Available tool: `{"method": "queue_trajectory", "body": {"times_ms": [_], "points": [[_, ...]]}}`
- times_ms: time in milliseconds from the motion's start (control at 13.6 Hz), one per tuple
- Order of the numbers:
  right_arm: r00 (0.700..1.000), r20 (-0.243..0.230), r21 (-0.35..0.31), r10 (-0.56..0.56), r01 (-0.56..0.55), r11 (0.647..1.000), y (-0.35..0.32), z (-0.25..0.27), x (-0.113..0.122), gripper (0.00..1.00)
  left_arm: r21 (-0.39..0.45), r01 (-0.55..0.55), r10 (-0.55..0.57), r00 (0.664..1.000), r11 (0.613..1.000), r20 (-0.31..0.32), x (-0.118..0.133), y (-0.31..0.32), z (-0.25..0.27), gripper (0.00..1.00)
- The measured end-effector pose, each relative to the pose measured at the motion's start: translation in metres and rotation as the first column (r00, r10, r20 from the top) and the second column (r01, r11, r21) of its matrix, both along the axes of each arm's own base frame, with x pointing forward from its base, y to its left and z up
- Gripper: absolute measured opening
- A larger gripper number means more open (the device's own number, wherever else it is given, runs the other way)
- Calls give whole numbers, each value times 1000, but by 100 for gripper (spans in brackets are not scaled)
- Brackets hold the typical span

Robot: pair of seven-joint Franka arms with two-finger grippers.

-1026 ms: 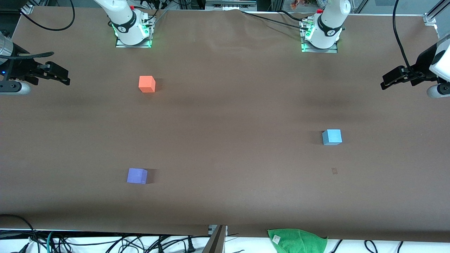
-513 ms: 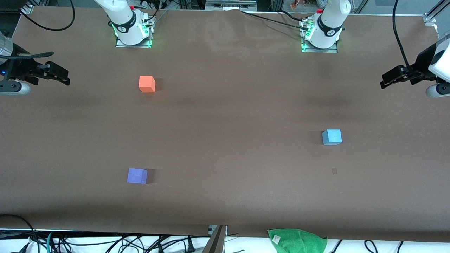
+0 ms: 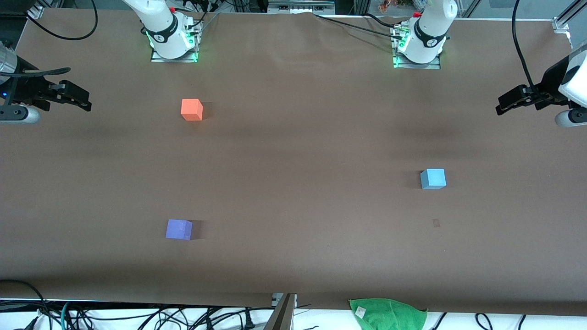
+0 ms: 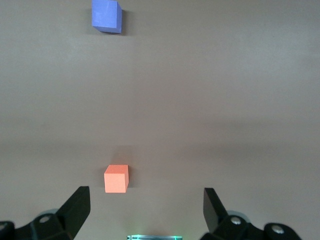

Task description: Place blue block between orange and purple blocks

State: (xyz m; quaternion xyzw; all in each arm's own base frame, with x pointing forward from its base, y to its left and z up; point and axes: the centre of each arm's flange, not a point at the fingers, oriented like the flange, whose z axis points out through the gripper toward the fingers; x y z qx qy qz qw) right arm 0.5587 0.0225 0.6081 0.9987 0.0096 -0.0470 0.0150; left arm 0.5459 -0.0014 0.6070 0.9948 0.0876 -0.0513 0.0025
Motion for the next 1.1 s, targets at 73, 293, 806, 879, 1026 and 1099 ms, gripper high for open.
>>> {"method": "queue_trajectory", "body": {"times_ms": [73,293,806,879,1026,1099], "points": [[1000,0,0,0,0,1000,0,0,0,100,0,0,0,1000,1000,-1,0,0,0,100],[1000,0,0,0,0,1000,0,0,0,100,0,0,0,1000,1000,-3,0,0,-1,100],[1000,0,0,0,0,1000,0,0,0,100,0,0,0,1000,1000,-13,-1,0,-5,100],[1000,0,0,0,0,1000,0,0,0,100,0,0,0,1000,1000,-20,-1,0,-9,100],[1000,0,0,0,0,1000,0,0,0,100,0,3,-3,1000,1000,-15,4,-2,-34,100],[1000,0,0,0,0,1000,0,0,0,100,-1,9,-9,1000,1000,2,9,-6,-58,100]]}}
